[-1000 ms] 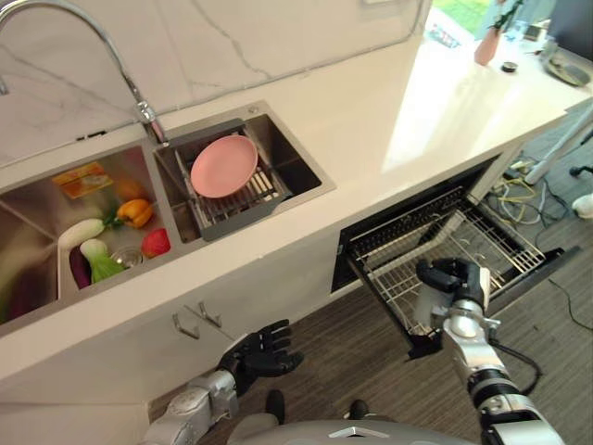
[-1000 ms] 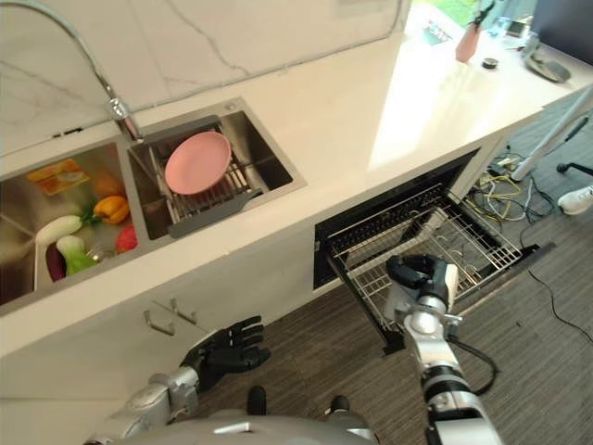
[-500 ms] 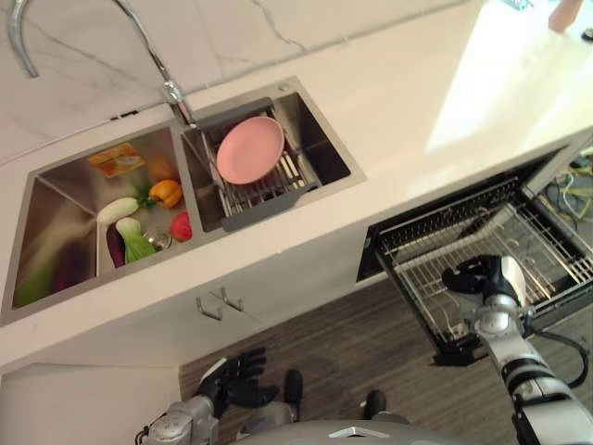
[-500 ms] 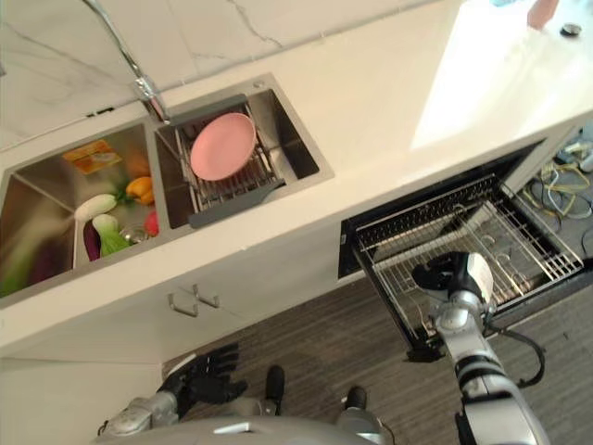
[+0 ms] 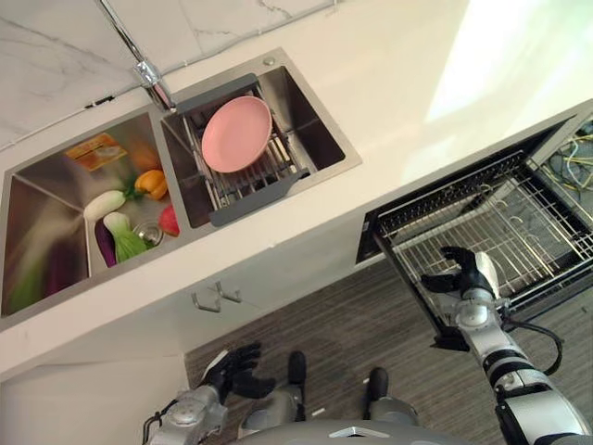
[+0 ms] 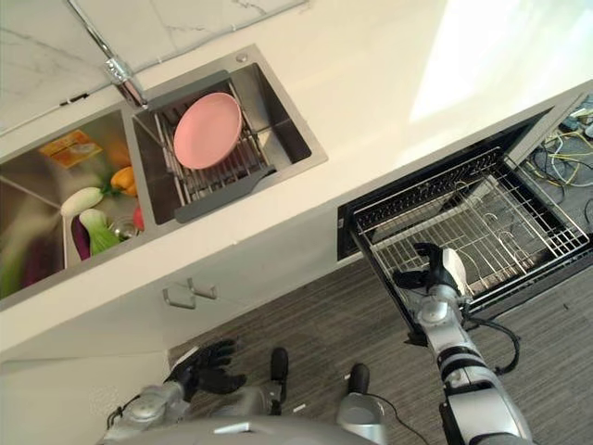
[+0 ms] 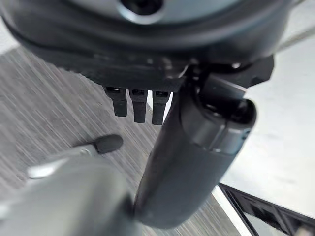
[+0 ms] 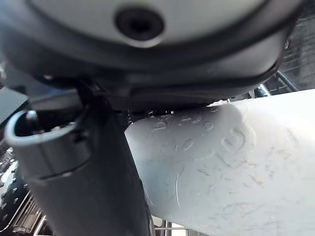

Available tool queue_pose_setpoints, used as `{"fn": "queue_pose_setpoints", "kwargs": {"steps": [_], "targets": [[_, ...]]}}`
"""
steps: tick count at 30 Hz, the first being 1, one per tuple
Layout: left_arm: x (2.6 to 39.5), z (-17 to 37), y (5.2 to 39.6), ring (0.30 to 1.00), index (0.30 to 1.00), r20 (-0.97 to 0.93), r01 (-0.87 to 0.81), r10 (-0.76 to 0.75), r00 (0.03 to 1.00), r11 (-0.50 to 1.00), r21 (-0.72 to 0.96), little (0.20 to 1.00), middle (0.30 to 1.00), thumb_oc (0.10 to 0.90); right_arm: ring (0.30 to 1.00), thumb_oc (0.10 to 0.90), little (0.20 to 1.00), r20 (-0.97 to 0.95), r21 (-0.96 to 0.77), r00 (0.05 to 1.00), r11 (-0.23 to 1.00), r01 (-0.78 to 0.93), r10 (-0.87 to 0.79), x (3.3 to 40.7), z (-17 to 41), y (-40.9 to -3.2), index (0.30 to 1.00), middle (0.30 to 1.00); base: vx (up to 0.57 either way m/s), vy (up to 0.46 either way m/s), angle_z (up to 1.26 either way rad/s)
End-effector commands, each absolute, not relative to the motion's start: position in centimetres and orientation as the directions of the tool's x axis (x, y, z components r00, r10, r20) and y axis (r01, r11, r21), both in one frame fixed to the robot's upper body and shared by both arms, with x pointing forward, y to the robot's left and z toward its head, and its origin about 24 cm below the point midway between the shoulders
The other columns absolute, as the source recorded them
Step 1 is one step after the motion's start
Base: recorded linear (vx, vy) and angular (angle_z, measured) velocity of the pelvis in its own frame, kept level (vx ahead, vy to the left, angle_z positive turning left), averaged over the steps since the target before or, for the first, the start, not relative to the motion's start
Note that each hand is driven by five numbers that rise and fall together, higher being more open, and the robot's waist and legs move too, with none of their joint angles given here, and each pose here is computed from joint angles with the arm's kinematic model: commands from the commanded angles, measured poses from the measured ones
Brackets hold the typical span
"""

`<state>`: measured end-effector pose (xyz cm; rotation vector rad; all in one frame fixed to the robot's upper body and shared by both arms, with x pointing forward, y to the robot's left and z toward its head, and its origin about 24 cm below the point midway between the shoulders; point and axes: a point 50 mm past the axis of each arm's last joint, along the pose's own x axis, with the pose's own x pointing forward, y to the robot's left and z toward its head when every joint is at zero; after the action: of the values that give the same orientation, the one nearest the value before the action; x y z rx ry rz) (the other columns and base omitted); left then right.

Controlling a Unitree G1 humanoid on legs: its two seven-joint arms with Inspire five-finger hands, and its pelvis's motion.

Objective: Place the dishes in the dishwasher.

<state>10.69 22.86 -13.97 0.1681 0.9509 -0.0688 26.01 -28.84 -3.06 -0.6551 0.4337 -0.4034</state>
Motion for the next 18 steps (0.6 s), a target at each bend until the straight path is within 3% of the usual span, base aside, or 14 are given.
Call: {"fn": "queue_pose_setpoints", "kwargs": {"steps": [1, 5, 6, 9, 12, 18], "targets": [[9.4, -14.4, 24.2, 0.900, 0.900, -0.845, 0.224, 0.078, 0.528, 0.948, 0.228, 0.900, 0.900, 0.800, 0.900, 0.800, 0.900, -0.076, -0.595, 0.852, 0.709, 0.378, -0.518, 27.2, 0.7, -30.4, 0.900, 0.900, 0.04, -0.006, -0.11], [8.9, -14.6, 24.3, 0.900, 0.900, -0.856, 0.224, 0.091, 0.509, 0.946, 0.234, 0.900, 0.900, 0.800, 0.900, 0.800, 0.900, -0.043, -0.582, 0.854, 0.708, 0.400, -0.519, 27.2, 1.3, -30.6, 0.900, 0.900, 0.02, -0.003, -0.12], [7.5, -15.2, 24.7, 0.900, 0.900, -0.882, 0.216, 0.128, 0.453, 0.944, 0.248, 0.900, 0.900, 0.800, 0.900, 0.800, 0.900, 0.057, -0.528, 0.853, 0.709, 0.467, -0.519, 27.0, 3.3, -30.9, 0.900, 0.900, 0.04, -0.005, -0.04], [7.2, -15.3, 24.7, 0.900, 0.900, -0.887, 0.215, 0.136, 0.441, 0.944, 0.252, 0.900, 0.900, 0.800, 0.900, 0.800, 0.900, 0.093, -0.508, 0.850, 0.710, 0.488, -0.518, 26.8, 4.0, -31.0, 0.900, 0.900, 0.02, -0.006, -0.13], [7.2, -15.7, 24.0, 0.900, 0.900, -0.892, 0.187, 0.148, 0.428, 0.951, 0.247, 0.900, 0.900, 0.800, 0.900, 0.800, 0.900, 0.286, -0.445, 0.833, 0.705, 0.553, -0.473, 26.3, 8.0, -30.7, 0.900, 0.900, 0.02, -0.033, -0.32], [7.8, -16.0, 23.1, 0.900, 0.900, -0.893, 0.125, 0.168, 0.417, 0.963, 0.239, 0.900, 0.900, 0.800, 0.900, 0.800, 0.900, 0.401, -0.226, 0.824, 0.829, 0.512, -0.400, 25.0, 10.8, -28.4, 0.900, 0.900, 0.00, -0.020, -0.32]]}}
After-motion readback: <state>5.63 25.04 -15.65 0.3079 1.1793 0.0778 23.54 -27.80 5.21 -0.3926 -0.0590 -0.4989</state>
